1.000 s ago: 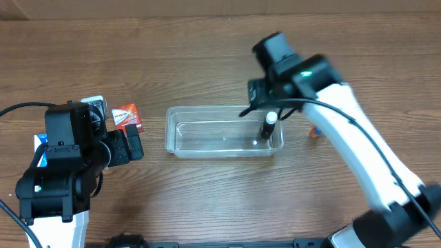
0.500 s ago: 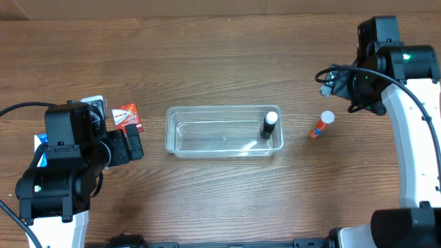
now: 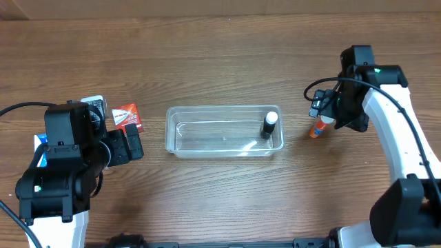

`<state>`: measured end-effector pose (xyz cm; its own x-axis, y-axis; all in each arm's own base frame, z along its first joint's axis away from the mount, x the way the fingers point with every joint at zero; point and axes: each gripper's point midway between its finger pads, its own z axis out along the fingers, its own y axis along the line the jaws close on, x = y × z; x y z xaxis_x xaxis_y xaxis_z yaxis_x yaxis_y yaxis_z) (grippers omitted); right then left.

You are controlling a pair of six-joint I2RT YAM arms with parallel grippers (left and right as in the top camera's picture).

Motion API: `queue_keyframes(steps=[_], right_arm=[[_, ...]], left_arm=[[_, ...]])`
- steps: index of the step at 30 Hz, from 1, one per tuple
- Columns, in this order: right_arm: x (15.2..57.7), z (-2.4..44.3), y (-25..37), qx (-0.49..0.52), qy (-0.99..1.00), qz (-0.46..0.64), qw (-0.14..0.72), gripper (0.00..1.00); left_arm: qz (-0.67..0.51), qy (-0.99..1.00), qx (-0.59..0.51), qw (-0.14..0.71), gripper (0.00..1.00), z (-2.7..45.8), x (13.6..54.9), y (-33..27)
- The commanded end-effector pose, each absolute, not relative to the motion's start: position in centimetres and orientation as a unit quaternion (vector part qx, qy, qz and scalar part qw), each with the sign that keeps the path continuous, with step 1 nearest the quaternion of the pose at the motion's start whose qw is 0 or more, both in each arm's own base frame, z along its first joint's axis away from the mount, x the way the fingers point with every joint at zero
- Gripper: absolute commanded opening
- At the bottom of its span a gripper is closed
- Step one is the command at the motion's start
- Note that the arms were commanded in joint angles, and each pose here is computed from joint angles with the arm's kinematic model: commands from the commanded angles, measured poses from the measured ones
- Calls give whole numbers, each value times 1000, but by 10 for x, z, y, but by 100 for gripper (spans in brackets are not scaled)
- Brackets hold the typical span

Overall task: Pack container
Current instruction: 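Move the right gripper to the orange Redoxon tube and grasp it, then lay the orange tube in the container beside the bottle, release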

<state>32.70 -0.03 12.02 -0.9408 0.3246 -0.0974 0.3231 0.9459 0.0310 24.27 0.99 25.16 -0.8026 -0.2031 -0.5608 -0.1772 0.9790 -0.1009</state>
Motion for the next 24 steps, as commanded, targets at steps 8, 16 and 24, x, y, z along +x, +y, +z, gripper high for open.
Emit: queue_keyframes(steps=[8,16,24], right_arm=[[329,104,1,163,986,9,32,67],[329,104,1,163,986,9,31,47],[329,104,1,163,986,9,31,34]], left_arm=[[-29,944,-107,310,100,261,245,10],[-29,944,-107,310,100,261,245,10],[-29,944,-107,310,100,260,245,10]])
